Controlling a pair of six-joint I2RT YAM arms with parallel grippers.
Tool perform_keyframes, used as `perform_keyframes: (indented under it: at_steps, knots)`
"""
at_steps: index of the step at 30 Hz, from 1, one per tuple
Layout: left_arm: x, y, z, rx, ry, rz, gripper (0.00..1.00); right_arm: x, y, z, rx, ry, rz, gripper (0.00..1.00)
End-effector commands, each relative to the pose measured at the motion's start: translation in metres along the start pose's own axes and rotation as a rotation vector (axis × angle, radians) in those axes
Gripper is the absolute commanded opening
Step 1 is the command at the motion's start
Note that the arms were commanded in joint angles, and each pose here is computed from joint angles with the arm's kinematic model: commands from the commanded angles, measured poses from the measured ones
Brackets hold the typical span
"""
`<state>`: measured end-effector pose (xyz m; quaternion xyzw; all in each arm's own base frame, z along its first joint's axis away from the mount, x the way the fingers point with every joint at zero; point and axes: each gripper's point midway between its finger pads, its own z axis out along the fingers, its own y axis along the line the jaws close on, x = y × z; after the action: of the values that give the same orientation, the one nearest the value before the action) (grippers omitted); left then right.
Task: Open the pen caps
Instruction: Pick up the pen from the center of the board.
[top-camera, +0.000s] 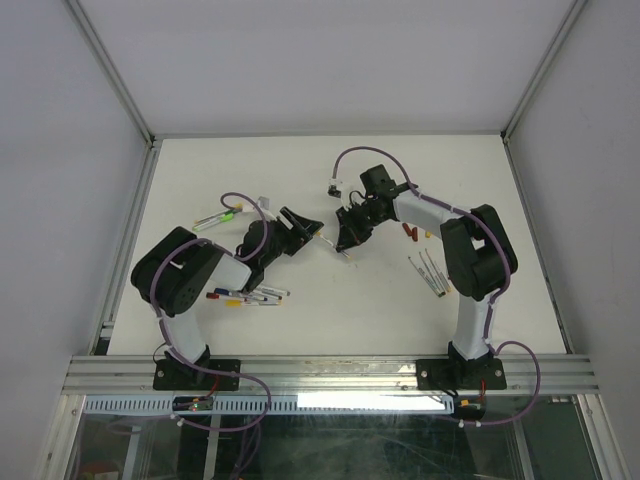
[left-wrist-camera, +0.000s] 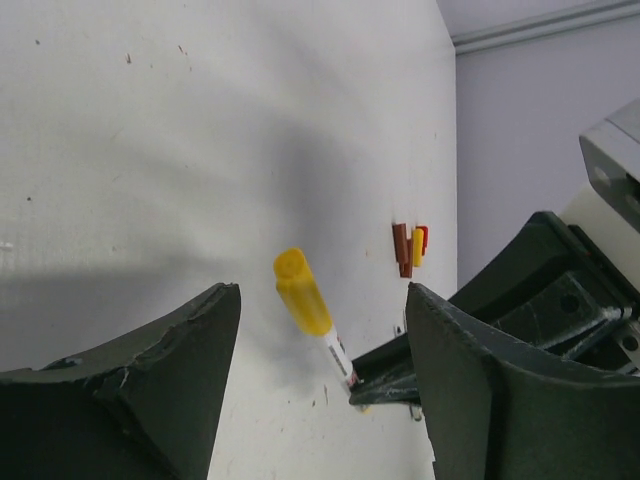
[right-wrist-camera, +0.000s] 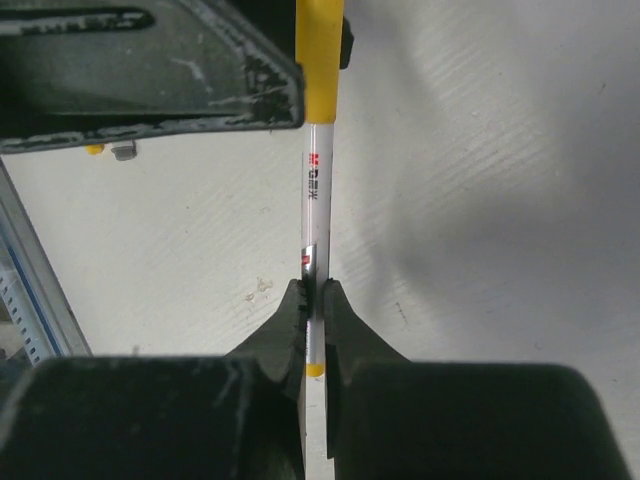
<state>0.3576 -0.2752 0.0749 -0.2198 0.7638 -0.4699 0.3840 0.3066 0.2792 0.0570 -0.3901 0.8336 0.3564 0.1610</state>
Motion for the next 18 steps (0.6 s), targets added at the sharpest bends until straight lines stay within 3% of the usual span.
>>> perform_keyframes:
  at_steps: [1,5,15,18]
  knots:
    - [-0.022,-0.025,0.012,0.077,-0.107,-0.044,0.67,-0.021,0.016,-0.013,-0.040,-0.077,-0.042,0.00]
    - [-0.020,-0.024,0.018,0.086,-0.099,-0.070,0.56,-0.019,0.017,-0.011,-0.051,-0.072,-0.036,0.00]
    - [-0.013,-0.035,0.012,0.163,-0.066,-0.109,0.02,-0.017,0.016,-0.007,-0.047,-0.063,-0.035,0.00]
    - [-0.012,-0.045,0.007,0.208,-0.056,-0.102,0.00,-0.021,0.021,-0.011,-0.061,-0.073,-0.049,0.00]
